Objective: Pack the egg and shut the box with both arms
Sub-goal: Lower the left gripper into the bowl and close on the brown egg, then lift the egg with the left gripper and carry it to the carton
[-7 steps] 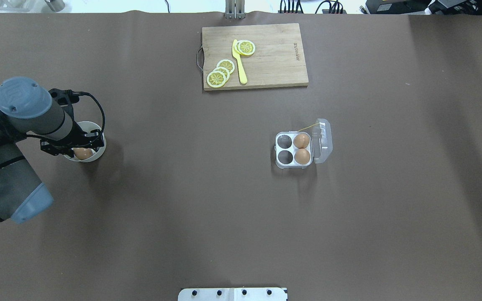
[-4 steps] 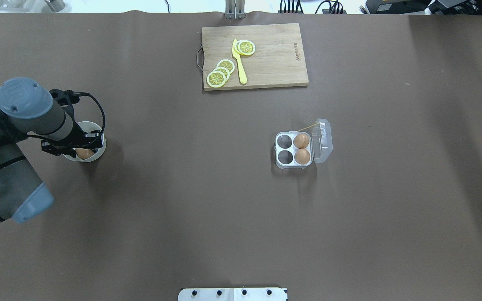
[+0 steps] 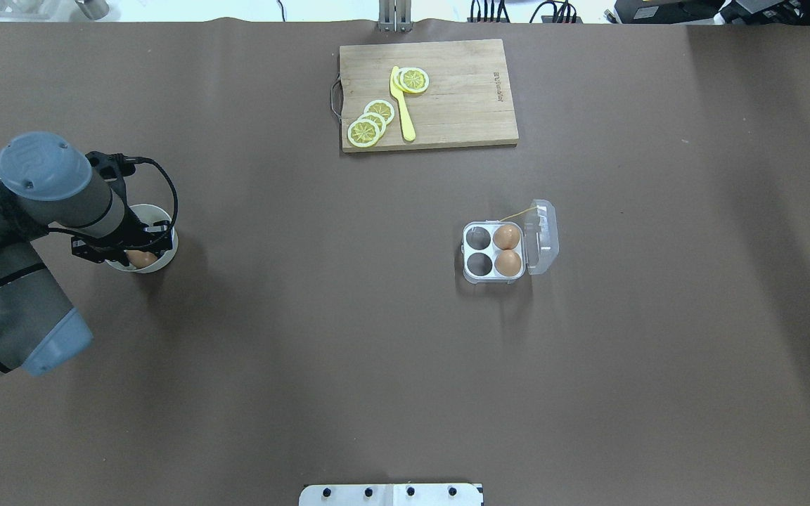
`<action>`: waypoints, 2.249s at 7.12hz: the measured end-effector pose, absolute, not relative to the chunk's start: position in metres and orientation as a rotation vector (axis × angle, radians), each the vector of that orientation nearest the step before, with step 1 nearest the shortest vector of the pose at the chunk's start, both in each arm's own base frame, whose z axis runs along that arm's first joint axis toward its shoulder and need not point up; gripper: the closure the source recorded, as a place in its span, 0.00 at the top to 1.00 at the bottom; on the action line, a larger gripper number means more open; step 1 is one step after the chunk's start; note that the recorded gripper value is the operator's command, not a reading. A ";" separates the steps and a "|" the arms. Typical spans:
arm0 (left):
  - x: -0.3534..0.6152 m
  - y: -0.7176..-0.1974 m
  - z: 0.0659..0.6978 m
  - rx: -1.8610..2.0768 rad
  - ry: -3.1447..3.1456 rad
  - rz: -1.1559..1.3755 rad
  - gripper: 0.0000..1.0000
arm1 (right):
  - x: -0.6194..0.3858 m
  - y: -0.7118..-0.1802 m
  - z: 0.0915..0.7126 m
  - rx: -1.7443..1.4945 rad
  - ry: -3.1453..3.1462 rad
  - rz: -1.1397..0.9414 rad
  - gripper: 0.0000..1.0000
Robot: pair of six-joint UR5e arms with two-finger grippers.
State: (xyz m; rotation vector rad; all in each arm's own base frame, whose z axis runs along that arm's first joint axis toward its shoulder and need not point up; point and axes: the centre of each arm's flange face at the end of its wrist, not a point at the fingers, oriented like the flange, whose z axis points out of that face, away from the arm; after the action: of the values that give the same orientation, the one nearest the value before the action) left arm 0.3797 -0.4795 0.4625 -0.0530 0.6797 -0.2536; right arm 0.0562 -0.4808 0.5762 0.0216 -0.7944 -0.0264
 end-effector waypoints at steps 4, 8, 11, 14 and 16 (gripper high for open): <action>0.368 -0.478 0.449 -0.038 0.699 -0.258 0.00 | 0.056 -0.481 0.575 0.023 -0.794 -0.027 1.00; 0.315 -0.479 0.383 0.027 0.756 -0.335 0.00 | 0.055 -0.482 0.576 0.019 -0.794 -0.027 1.00; 0.355 -0.498 0.258 0.149 0.902 -0.433 0.00 | 0.054 -0.484 0.572 0.025 -0.800 -0.023 1.00; 0.469 -0.434 0.179 0.318 0.973 -0.431 0.00 | 0.053 -0.485 0.571 0.024 -0.813 -0.024 1.00; 0.541 -0.393 0.174 0.425 1.019 -0.461 0.00 | 0.051 -0.485 0.570 0.021 -0.830 -0.022 1.00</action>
State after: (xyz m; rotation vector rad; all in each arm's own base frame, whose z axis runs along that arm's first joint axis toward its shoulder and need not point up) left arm 0.5412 -0.3930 0.1741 0.4253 1.0193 -0.4610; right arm 0.0507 -0.4849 0.5698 0.0211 -0.8296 -0.0220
